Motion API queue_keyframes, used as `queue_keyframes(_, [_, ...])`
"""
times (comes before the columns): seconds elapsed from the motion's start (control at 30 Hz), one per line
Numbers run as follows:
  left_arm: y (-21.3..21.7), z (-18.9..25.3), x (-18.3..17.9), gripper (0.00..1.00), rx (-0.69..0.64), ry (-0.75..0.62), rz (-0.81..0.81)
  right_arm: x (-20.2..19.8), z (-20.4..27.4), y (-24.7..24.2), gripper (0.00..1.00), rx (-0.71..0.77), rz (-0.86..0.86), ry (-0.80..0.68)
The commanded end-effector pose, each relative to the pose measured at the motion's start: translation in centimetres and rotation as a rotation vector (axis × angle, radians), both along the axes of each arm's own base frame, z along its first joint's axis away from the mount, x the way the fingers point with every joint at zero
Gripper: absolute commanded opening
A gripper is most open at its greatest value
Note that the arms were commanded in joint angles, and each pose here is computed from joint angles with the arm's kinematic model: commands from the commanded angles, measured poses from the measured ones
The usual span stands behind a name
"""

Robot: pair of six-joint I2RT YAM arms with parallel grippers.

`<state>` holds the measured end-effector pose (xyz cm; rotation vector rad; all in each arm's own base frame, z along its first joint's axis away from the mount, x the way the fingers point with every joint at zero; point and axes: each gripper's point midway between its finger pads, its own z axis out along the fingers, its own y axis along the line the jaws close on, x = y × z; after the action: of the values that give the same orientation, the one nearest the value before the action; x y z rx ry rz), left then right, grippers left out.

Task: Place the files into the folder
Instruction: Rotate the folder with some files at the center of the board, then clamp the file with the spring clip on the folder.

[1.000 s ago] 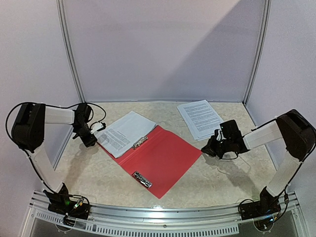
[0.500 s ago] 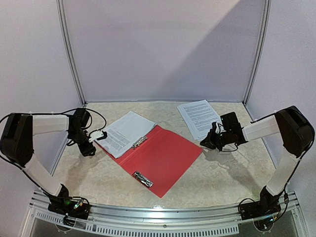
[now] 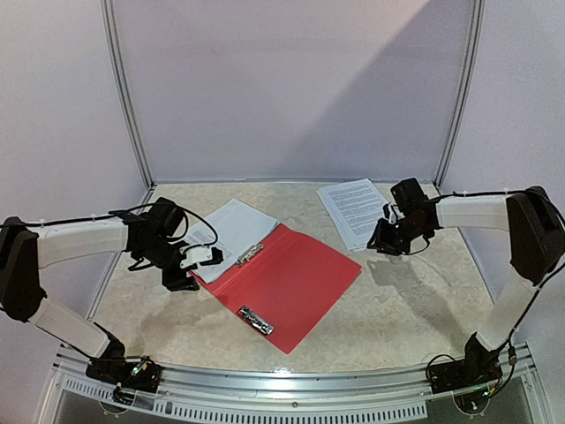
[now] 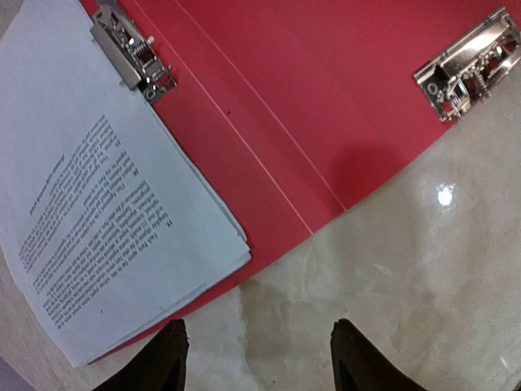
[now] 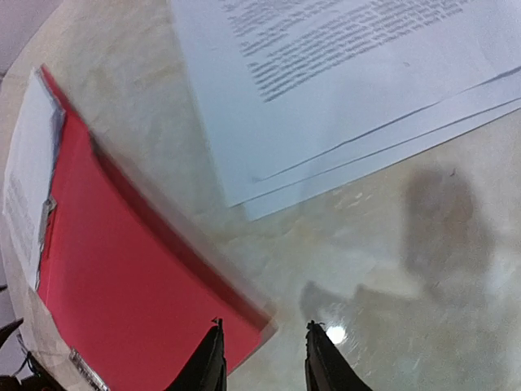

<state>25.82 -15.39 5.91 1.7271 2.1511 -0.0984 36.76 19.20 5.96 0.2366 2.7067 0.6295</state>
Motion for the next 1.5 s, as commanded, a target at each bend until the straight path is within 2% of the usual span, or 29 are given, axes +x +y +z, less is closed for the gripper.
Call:
queue_keyframes(0.0, [-3.1, -1.2, 2.4, 0.60, -0.016, -0.115, -0.091, -4.3, 5.3, 3.3, 0.33, -0.088, 0.067, -0.113])
queue_keyframes(0.07, [-3.7, -2.0, 3.6, 0.59, 0.008, -0.150, -0.086, -6.9, 5.8, 6.7, 0.33, -0.024, 0.112, -0.124])
queue_keyframes(0.2, [-4.6, -3.5, 4.4, 0.57, 0.008, -0.138, -0.071, -12.1, 6.0, 14.8, 0.33, 0.237, 0.207, -0.090])
queue_keyframes(0.27, [-4.8, -4.2, 4.0, 0.57, 0.005, -0.115, -0.073, -14.6, 4.8, 18.1, 0.33, 0.298, 0.255, -0.010])
queue_keyframes(0.37, [-4.7, -5.1, 3.3, 0.56, 0.002, -0.099, -0.081, -17.9, 3.2, 22.9, 0.29, 0.332, 0.360, 0.082])
queue_keyframes(0.47, [-4.5, -5.8, 2.5, 0.56, -0.002, -0.079, -0.088, -20.1, 0.9, 25.7, 0.26, 0.337, 0.429, 0.161])
queue_keyframes(0.7, [-4.6, -6.1, 1.8, 0.56, -0.005, -0.062, -0.097, -21.3, -1.9, 26.0, 0.15, 0.311, 0.430, 0.238])
queue_keyframes(0.93, [-4.8, -6.6, 1.4, 0.56, 0.020, -0.057, -0.118, -22.7, -2.3, 27.7, 0.15, 0.369, 0.489, 0.275])
queue_keyframes(1.17, [-4.7, -6.8, 1.2, 0.56, 0.035, -0.055, -0.123, -23.0, -3.9, 27.9, 0.15, 0.358, 0.492, 0.306])
queue_keyframes(1.3, [-4.7, -6.9, 1.3, 0.56, 0.045, -0.057, -0.120, -23.4, -4.3, 27.6, 0.08, 0.352, 0.496, 0.318])
queue_keyframes(1.47, [-4.7, -7.1, 1.4, 0.56, 0.054, -0.056, -0.115, -24.0, -4.5, 27.5, 0.06, 0.377, 0.501, 0.341])
